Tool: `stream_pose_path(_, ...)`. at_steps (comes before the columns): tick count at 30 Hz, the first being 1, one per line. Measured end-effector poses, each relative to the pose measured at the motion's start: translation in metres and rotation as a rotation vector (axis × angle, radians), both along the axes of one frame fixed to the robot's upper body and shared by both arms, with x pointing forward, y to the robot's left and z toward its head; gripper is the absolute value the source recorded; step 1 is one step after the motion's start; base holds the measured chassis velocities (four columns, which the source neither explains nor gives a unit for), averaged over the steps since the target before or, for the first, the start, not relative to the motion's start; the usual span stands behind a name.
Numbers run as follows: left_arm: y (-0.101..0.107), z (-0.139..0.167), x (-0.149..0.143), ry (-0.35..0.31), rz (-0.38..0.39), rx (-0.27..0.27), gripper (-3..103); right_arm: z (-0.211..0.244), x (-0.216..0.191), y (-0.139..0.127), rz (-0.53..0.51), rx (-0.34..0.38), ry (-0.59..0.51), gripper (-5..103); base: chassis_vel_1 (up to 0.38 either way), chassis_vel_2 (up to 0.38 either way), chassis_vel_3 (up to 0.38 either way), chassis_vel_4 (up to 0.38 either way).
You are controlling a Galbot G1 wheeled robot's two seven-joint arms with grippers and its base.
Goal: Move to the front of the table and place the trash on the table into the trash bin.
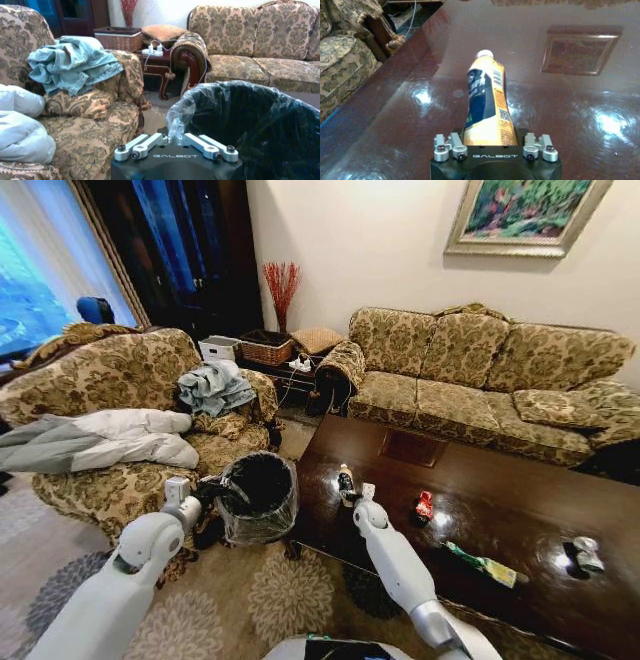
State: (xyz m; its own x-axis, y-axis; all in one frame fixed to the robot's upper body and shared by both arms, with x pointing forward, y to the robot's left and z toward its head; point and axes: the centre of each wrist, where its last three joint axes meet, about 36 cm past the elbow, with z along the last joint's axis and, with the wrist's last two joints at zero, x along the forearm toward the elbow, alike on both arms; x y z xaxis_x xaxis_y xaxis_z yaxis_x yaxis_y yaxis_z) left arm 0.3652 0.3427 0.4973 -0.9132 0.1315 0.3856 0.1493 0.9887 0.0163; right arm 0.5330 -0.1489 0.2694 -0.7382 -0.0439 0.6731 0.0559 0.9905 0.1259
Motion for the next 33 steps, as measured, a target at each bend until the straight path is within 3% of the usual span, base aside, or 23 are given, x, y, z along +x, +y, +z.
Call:
stream_pose_path(1,0.0,0.0,0.0,-0.001,0.0,0.0,4,0.0,0.0,-0.001,-0.003,0.004,0.002,65,0.0,0.0,0.0,0.0)
stream_pose_path(4,0.001,0.002,0.0,-0.003,0.0,0.003,4,-0.003,-0.001,-0.003,-0.013,0.009,0.006,51,0.0,0.0,0.0,0.0)
stream_pose_path(9,0.001,0.004,0.001,-0.007,-0.002,0.005,4,0.003,-0.003,-0.006,-0.021,0.006,-0.014,41,0.0,0.0,0.0,0.0)
stream_pose_path(11,0.002,0.006,0.001,-0.008,-0.006,0.007,4,0.021,-0.003,-0.01,-0.027,0.003,-0.075,35,0.0,0.0,0.0,0.0)
stream_pose_path(15,0.004,0.008,0.003,-0.007,-0.017,0.009,4,0.048,-0.006,-0.019,-0.022,-0.004,-0.162,33,0.0,0.0,0.0,0.0)
stream_pose_path(17,0.007,0.008,0.006,0.0,-0.028,0.013,4,0.083,-0.01,-0.027,0.002,0.0,-0.263,33,0.0,0.0,0.0,0.0)
stream_pose_path(19,0.006,0.006,0.016,0.013,-0.056,0.016,4,0.141,-0.02,-0.038,0.081,0.042,-0.419,33,0.0,0.0,0.0,0.0)
stream_pose_path(20,0.006,0.006,0.016,0.013,-0.056,0.016,4,0.141,-0.02,-0.038,0.081,0.042,-0.419,33,0.0,0.0,0.0,0.0)
stream_pose_path(22,-0.003,0.004,0.029,0.025,-0.102,0.015,4,0.194,-0.033,-0.04,0.214,0.107,-0.559,33,0.0,0.0,0.0,0.0)
stream_pose_path(23,-0.003,0.004,0.029,0.025,-0.102,0.015,4,0.194,-0.033,-0.04,0.214,0.107,-0.559,33,0.0,0.0,0.0,0.0)
stream_pose_path(26,-0.026,0.011,0.06,0.012,-0.179,-0.002,4,0.249,-0.049,-0.024,0.467,0.224,-0.739,33,0.0,0.0,0.0,0.0)
stream_pose_path(27,-0.026,0.011,0.06,0.012,-0.179,-0.002,4,0.249,-0.049,-0.024,0.467,0.224,-0.739,33,0.0,0.0,0.0,0.0)
stream_pose_path(30,-0.041,0.02,0.085,0.007,-0.223,-0.019,4,0.267,-0.061,-0.003,0.675,0.307,-0.798,33,0.0,0.0,0.0,0.0)
stream_pose_path(31,-0.041,0.02,0.085,0.007,-0.223,-0.019,4,0.267,-0.061,-0.003,0.675,0.307,-0.798,33,0.0,0.0,0.0,0.0)
stream_pose_path(33,-0.047,0.02,0.098,0.018,-0.239,-0.019,4,0.263,-0.068,0.008,0.784,0.333,-0.791,33,0.0,0.0,0.0,0.0)
